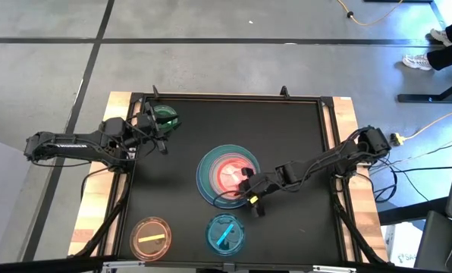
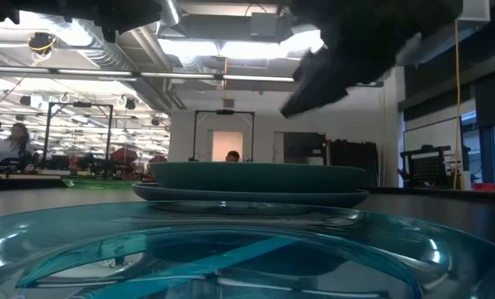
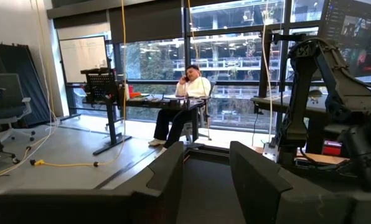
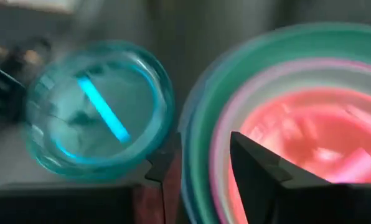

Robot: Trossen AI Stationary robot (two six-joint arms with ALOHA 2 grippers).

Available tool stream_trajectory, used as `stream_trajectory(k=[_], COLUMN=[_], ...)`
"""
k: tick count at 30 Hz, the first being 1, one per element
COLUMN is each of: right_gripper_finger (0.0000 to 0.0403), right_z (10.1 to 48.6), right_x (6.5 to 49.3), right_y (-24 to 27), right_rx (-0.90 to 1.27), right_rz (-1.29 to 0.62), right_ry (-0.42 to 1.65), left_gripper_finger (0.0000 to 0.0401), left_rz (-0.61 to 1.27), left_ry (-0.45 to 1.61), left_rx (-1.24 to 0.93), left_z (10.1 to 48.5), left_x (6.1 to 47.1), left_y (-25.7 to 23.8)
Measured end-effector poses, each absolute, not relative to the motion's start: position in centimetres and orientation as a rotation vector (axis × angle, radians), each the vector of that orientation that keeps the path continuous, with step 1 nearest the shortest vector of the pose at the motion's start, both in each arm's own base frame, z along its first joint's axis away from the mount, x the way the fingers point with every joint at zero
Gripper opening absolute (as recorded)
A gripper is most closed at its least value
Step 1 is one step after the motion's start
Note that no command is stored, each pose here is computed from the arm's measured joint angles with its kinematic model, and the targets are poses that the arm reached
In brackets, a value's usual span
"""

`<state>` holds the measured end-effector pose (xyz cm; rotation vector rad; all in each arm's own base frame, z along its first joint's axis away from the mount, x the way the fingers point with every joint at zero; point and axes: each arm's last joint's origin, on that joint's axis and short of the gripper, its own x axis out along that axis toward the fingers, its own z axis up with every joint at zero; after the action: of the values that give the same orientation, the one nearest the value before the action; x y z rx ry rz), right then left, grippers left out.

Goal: Stack plastic plates
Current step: Adjust the stacked plates

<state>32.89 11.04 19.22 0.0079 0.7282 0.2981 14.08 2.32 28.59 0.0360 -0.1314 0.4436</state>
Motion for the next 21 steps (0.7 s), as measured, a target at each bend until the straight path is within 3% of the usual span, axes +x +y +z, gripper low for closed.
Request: stream_trajectory(k=[5,21], right_gripper_finger=[0.0131,0.0131], right_z=[18.8,14.6], right_x=[33.7,33.6], right_y=[11.4,14.5], right_rx=[0.096,0.223], right_rz=[0.305,0.41], right_ry=[0.68,0.839], left_gripper_finger=[0.0124,0.0124], left_rz=[0.444,0.444], left_ry=[-0.131,-0.132], left_rx=[0.036,0.036], left_z=[28.6,28.6], left_x=[14.1,14.1], left_y=[2.3,2.3])
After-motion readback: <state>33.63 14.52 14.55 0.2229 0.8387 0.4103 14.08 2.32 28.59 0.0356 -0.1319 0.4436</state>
